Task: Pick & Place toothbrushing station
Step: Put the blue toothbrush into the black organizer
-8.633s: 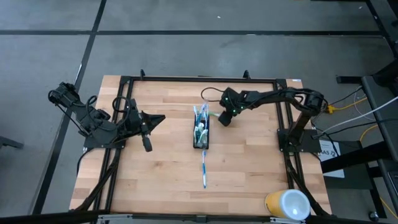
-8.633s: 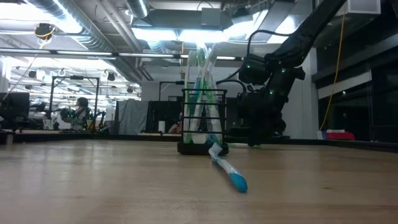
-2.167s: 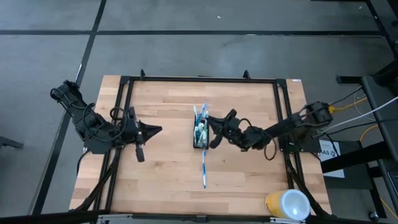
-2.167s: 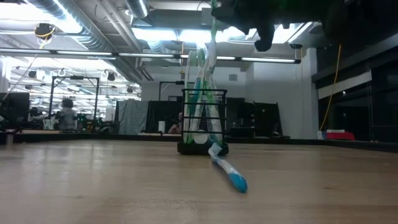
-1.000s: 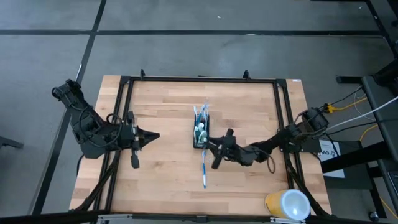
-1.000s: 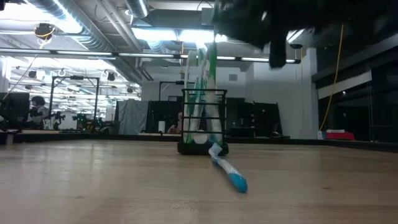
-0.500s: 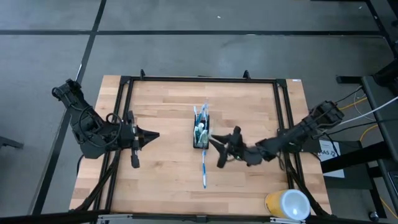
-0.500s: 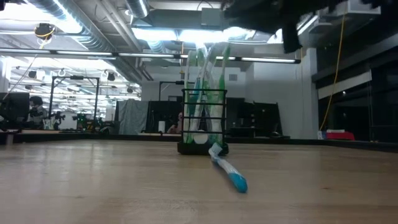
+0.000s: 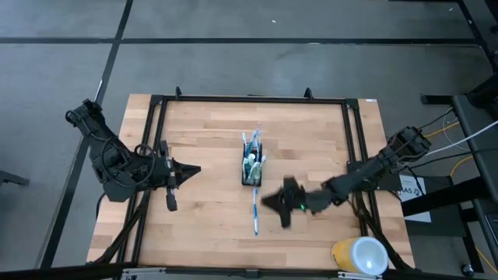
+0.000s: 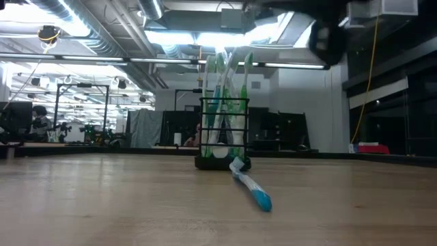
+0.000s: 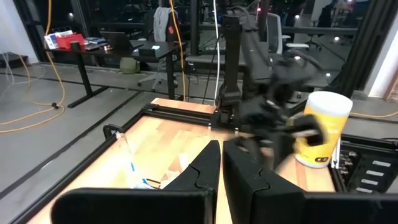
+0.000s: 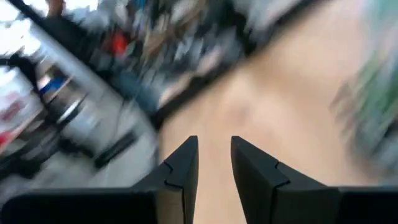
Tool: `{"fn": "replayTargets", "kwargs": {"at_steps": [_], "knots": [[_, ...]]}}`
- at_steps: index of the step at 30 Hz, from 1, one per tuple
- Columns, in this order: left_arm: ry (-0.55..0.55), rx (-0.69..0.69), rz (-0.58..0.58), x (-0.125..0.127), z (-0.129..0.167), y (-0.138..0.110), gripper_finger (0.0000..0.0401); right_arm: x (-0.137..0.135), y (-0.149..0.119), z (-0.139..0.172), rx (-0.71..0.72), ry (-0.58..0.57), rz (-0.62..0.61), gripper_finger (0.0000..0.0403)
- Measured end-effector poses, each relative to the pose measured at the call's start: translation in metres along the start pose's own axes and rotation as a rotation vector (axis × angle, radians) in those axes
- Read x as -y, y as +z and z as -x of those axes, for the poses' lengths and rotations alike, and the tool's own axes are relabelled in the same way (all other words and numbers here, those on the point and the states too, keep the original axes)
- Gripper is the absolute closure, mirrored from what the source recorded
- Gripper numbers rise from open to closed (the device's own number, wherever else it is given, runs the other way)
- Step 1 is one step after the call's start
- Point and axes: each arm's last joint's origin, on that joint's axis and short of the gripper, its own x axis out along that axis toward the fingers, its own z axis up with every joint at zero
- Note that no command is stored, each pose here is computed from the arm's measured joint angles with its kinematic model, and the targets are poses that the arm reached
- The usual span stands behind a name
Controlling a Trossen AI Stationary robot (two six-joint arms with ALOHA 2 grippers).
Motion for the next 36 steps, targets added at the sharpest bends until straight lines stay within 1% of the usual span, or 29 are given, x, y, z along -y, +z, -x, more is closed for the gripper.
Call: {"fn": "replayTargets", "kwargs": {"at_steps": [1,2,4,6,9,12,15,16,19,22,25,32,36], "knots": [[0.005,0.001,-0.002,0.000,0.000,0.000,0.0386,-0.006,-0.006,0.003,-0.069,0.008,-0.043,0.0307],[0.011,0.003,-0.003,0.000,0.000,0.000,0.0386,-0.012,-0.012,0.006,-0.131,-0.011,-0.071,0.0307],[0.020,0.006,-0.007,-0.001,0.000,0.000,0.0386,-0.026,-0.017,0.013,-0.229,-0.089,-0.103,0.0307],[0.033,0.009,-0.007,-0.002,-0.001,0.000,0.0386,-0.038,-0.011,0.016,-0.288,-0.174,-0.132,0.0307],[0.062,0.017,-0.007,-0.003,-0.003,0.001,0.0386,-0.048,0.006,0.011,-0.306,-0.275,-0.202,0.0307],[0.078,0.023,-0.009,-0.004,-0.003,0.001,0.0386,-0.042,0.014,-0.007,-0.398,-0.382,-0.268,0.0307],[0.077,0.025,-0.023,-0.004,-0.003,0.002,0.0386,-0.025,0.007,-0.030,-0.524,-0.504,-0.333,0.0307],[0.078,0.026,-0.026,-0.004,-0.003,0.002,0.0386,-0.020,0.003,-0.038,-0.551,-0.529,-0.351,0.0307],[0.076,0.036,-0.026,-0.003,-0.002,0.004,0.0386,-0.007,-0.008,-0.058,-0.608,-0.577,-0.393,0.0307],[0.060,0.050,-0.026,-0.001,0.000,0.006,0.0386,-0.001,-0.015,-0.072,-0.615,-0.604,-0.413,0.0307],[0.042,0.058,-0.037,0.002,0.002,0.008,0.0386,0.001,-0.018,-0.085,-0.622,-0.606,-0.438,0.0307],[0.015,0.066,-0.052,0.005,0.007,0.009,0.0386,0.004,-0.041,-0.114,-0.688,-0.624,-0.448,0.0307],[0.001,0.067,-0.051,0.006,0.010,0.009,0.0386,0.011,-0.057,-0.123,-0.739,-0.675,-0.434,0.0307]]}}
